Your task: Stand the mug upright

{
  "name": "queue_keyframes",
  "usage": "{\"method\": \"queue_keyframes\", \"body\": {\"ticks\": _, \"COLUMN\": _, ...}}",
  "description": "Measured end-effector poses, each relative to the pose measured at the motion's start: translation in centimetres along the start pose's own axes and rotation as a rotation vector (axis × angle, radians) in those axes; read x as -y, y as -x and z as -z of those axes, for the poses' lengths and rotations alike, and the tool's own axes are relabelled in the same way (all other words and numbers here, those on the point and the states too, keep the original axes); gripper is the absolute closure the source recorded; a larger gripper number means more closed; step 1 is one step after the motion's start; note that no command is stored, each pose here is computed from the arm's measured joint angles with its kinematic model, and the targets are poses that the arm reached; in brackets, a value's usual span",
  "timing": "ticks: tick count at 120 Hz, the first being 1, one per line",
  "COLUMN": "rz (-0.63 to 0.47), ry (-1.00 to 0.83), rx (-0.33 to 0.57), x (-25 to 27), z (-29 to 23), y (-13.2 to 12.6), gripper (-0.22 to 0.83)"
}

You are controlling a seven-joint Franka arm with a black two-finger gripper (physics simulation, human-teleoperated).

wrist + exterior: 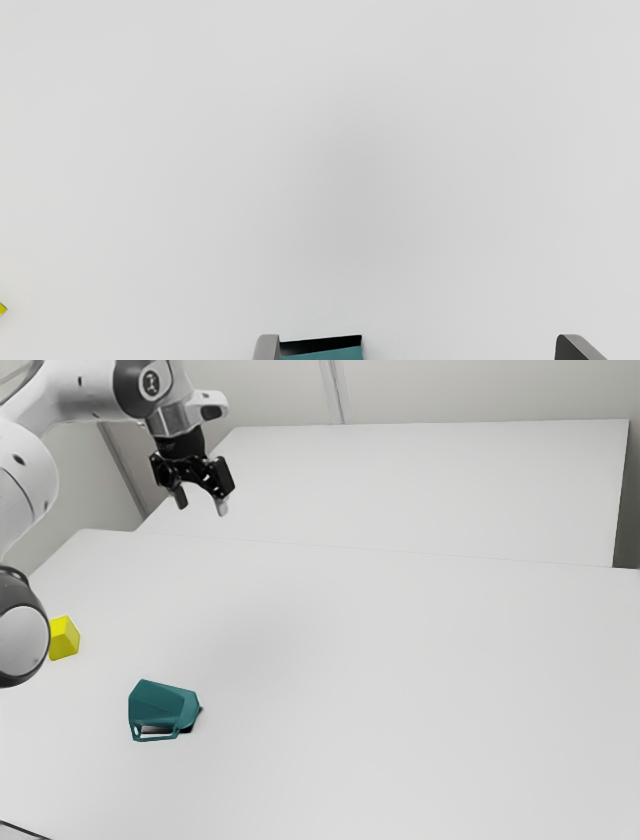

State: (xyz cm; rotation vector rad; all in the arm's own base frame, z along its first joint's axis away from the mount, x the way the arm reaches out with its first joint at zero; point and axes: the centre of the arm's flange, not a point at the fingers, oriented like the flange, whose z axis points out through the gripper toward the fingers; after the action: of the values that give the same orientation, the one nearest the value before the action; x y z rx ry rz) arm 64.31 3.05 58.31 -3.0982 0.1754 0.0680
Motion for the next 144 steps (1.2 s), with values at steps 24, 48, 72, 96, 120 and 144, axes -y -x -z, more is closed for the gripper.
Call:
{"method": "queue_keyframes", "body": {"ticks": 24, "rz": -0.016, "ry": -0.005, "rx": -0.032, "x": -1.0, "z": 0.7, "y": -0.3, "gripper": 0.00}}
{"method": "queue_keyframes", "body": {"ticks": 48, "rz": 0.008, "ry": 0.003, "rx": -0.016, "x": 0.3, "z": 0.5, "y": 1.7, "gripper": 0.00}}
{"method": "queue_keyframes", "body": {"ticks": 72, "rz": 0.045, "ry": 0.073, "rx": 0.084, "x": 1.2, "z": -3.1, "y": 10.1, "gripper": 0.00}}
{"method": "queue_keyframes", "body": {"ticks": 96, "rz": 0.198, "ry": 0.257, "rx": 0.116, "x": 8.2, "z": -7.4, "y": 19.0, "gripper": 0.00}}
{"method": "queue_keyframes", "body": {"ticks": 120, "rz": 0.262, "ry": 0.381, "rx": 0.113, "x": 12.2, "z": -11.8, "y": 25.0, "gripper": 0.00}}
{"method": "queue_keyframes", "body": {"ticks": 144, "rz": 0.254, "ry": 0.420, "rx": 0.120, "x": 13.1, "z": -16.5, "y": 26.6, "gripper": 0.00}}
